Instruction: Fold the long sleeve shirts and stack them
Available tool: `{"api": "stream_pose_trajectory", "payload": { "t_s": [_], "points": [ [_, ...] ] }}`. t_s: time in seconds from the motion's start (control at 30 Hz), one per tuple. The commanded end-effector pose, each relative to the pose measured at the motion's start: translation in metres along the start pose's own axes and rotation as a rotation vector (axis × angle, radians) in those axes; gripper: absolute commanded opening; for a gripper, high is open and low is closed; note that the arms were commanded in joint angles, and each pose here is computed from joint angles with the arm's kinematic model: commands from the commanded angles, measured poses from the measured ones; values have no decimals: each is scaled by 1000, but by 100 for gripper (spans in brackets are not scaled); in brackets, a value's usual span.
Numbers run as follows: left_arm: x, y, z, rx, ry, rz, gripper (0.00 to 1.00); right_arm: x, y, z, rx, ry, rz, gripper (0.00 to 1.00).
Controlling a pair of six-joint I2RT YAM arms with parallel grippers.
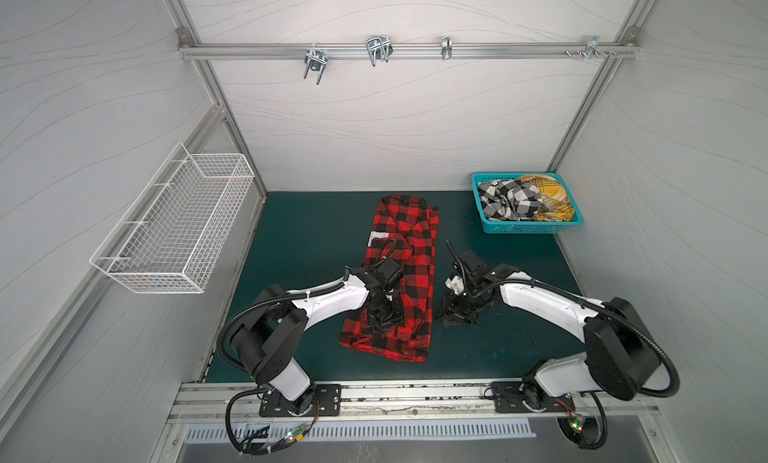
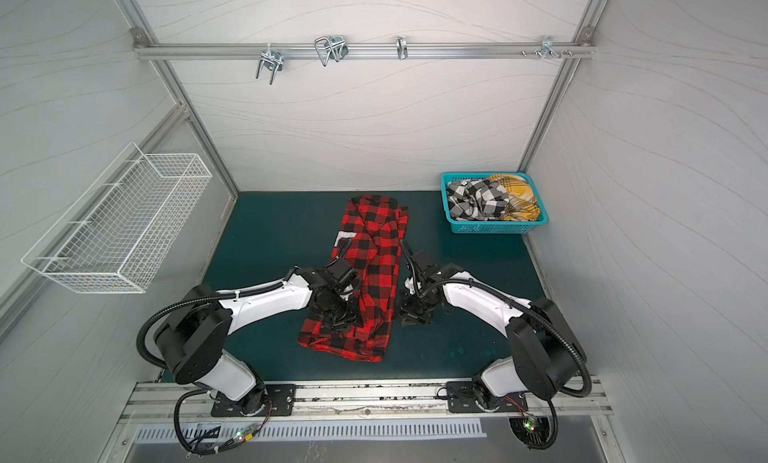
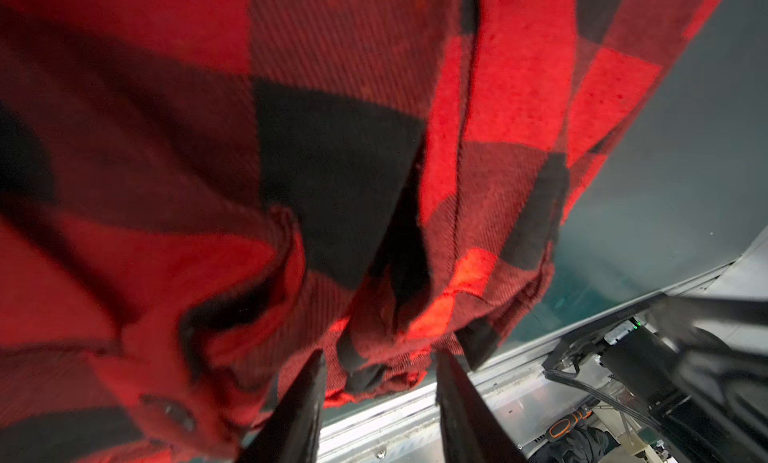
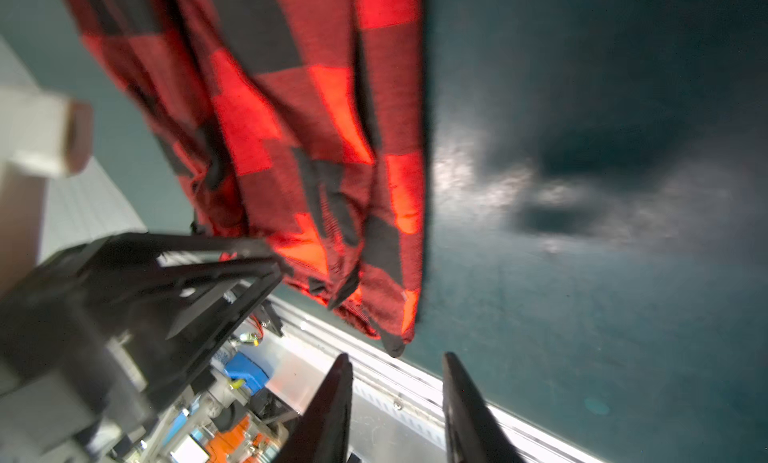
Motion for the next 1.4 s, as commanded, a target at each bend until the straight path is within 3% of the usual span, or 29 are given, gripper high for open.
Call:
{"api": "stream_pose_trajectory", "payload": {
  "t_s": [0.0,0.17,0.4,0.57,0.7,0.8,0.9,1.03,1.13,1.23,1.37],
  "points": [
    [8,4,-4,-28,-6,-31,44,-4,9,9,35,-9,49,29],
    [12,12,-6,-60,-15,-21,39,3,25,21,31,0,74,25],
    [8,15,-3,-32,-43,21,3,14,46,22,-24,52,100,14],
    [0,-6,-1,16,-36,-19,1,13,57,25,-80,39,102,11],
    [-4,11,10,53,-53,39,4,14,71,20,-158,42,106,8],
    [-7,23,19,83,-81,74,18,16,79,14,-179,54,118,9],
    [-8,11,17,112,-65,48,29,14,76,16,-179,37,129,17],
    [-5,-38,-6,69,19,-48,40,1,36,34,-142,-65,47,49],
    [-11,-82,-10,92,83,-134,49,-13,9,36,-119,-110,9,62],
    [-13,-106,18,79,17,-178,48,-24,9,22,-111,-83,55,64],
    [-9,-107,67,43,-120,-208,37,-39,31,10,-117,-77,133,68]
  ]
}}
Point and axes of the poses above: each gripper's point midway between its finger pads, its own y axis out along the fingers, its own z axis along the line the jaws close on, x = y × z, the point moved 9 cm from there along -y, back along the fingers, and after that the axes turned 15 degrees about y, right-handed, at the moved point
